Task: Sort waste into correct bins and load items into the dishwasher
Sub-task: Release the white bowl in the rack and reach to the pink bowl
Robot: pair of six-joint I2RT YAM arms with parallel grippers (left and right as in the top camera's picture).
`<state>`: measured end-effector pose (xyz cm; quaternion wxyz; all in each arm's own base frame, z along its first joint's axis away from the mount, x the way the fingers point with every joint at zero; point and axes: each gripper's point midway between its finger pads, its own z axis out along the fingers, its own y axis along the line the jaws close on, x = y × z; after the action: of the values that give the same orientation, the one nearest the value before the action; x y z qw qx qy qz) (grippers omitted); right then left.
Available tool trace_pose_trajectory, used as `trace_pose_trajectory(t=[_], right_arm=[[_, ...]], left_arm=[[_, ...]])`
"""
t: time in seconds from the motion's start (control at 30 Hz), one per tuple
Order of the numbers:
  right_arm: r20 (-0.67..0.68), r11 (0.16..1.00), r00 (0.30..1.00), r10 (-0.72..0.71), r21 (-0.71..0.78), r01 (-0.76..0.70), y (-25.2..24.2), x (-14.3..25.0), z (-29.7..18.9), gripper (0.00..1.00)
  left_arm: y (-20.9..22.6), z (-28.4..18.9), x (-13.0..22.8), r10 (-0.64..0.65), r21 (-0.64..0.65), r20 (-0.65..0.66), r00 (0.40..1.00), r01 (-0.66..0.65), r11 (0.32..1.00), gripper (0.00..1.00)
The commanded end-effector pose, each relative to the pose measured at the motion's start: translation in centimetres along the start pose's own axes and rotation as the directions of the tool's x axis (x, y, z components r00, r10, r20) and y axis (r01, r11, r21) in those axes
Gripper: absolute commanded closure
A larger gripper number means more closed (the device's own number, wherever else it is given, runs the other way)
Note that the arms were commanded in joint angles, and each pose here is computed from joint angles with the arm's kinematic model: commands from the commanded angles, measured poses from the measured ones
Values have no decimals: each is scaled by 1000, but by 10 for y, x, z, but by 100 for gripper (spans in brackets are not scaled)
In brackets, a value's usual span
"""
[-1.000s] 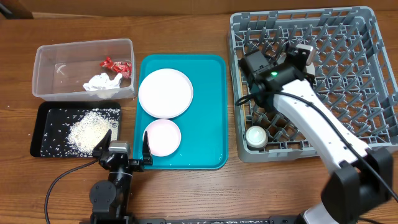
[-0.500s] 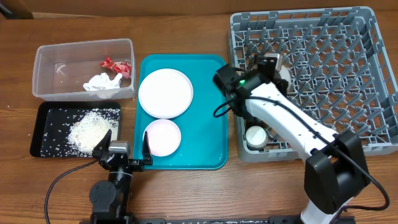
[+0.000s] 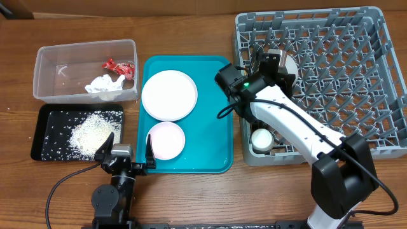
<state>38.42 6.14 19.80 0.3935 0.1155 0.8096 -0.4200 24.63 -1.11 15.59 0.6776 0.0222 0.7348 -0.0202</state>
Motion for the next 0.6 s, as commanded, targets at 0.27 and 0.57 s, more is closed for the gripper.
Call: trace_pose_trajectory(t=[0.27, 0.57], right_arm=[[-82, 994, 991, -110, -12, 109, 26, 24, 18, 96], [-126, 989, 981, -147, -40, 143, 22, 44, -7, 96]], left_arm=[[3, 0, 0, 18, -13, 5, 1000, -18, 1000, 0], [3, 0, 0, 18, -13, 5, 1000, -18, 1000, 0]])
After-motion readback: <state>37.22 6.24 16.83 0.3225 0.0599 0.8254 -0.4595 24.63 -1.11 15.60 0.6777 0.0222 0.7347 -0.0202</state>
